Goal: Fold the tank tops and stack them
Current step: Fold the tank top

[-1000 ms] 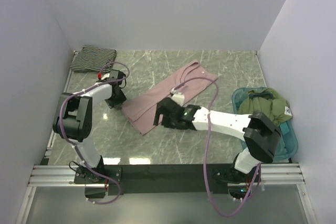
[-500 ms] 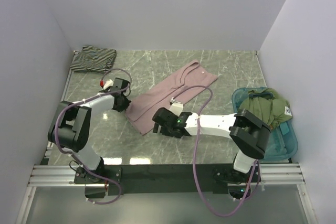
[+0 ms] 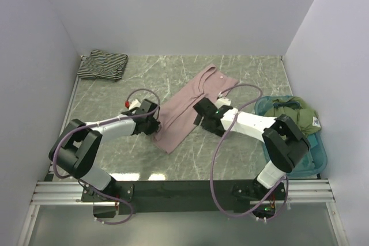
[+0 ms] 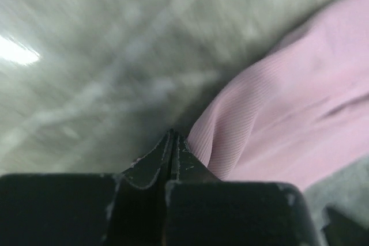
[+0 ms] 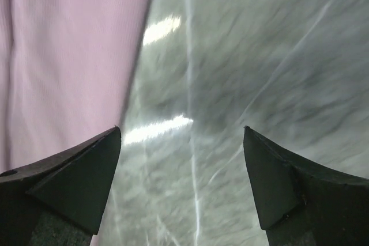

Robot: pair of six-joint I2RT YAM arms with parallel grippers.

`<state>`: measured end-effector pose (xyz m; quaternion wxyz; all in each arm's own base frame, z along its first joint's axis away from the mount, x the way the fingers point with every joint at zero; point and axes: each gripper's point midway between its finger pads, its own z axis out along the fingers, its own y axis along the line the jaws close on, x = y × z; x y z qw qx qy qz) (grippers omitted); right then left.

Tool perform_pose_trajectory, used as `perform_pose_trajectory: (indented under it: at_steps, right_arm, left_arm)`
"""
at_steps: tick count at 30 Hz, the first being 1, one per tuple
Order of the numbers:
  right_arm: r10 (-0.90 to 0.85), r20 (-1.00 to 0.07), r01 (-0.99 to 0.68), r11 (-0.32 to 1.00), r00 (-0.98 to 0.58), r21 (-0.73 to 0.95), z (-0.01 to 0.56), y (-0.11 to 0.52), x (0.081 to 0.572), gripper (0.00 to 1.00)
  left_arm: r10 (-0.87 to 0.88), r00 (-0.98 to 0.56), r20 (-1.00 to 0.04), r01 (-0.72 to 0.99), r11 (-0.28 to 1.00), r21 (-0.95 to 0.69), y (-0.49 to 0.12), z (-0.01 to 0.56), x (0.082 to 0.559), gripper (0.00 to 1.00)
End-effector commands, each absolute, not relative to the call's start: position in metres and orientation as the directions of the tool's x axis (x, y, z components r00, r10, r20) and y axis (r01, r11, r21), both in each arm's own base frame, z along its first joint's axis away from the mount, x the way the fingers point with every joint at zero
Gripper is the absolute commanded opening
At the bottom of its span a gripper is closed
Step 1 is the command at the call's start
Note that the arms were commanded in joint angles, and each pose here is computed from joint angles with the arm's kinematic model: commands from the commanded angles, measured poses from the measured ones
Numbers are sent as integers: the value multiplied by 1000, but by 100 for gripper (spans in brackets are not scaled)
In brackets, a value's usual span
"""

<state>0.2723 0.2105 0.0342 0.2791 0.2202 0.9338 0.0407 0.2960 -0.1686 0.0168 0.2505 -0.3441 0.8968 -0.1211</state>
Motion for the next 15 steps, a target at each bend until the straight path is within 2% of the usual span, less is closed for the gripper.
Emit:
perform_pose_trajectory:
  at_steps: [1,7,15]
  right_arm:
    - [432,-586,433,889,-685,148,61,182,304,93]
    - [423,-563,483,875,-710,49,50,146,348,94]
    - [387,-505,441,897,-771,15,38,129,393,93]
  left_arm:
    - [-658,-720,-221,-617,753,-231,-170,-23,227,1]
    - [-642,-740,-201,-601,765,-231,-201,-20,192,1]
    - [-536,-832,-145,-510,840,-183,-258,-23,129,1]
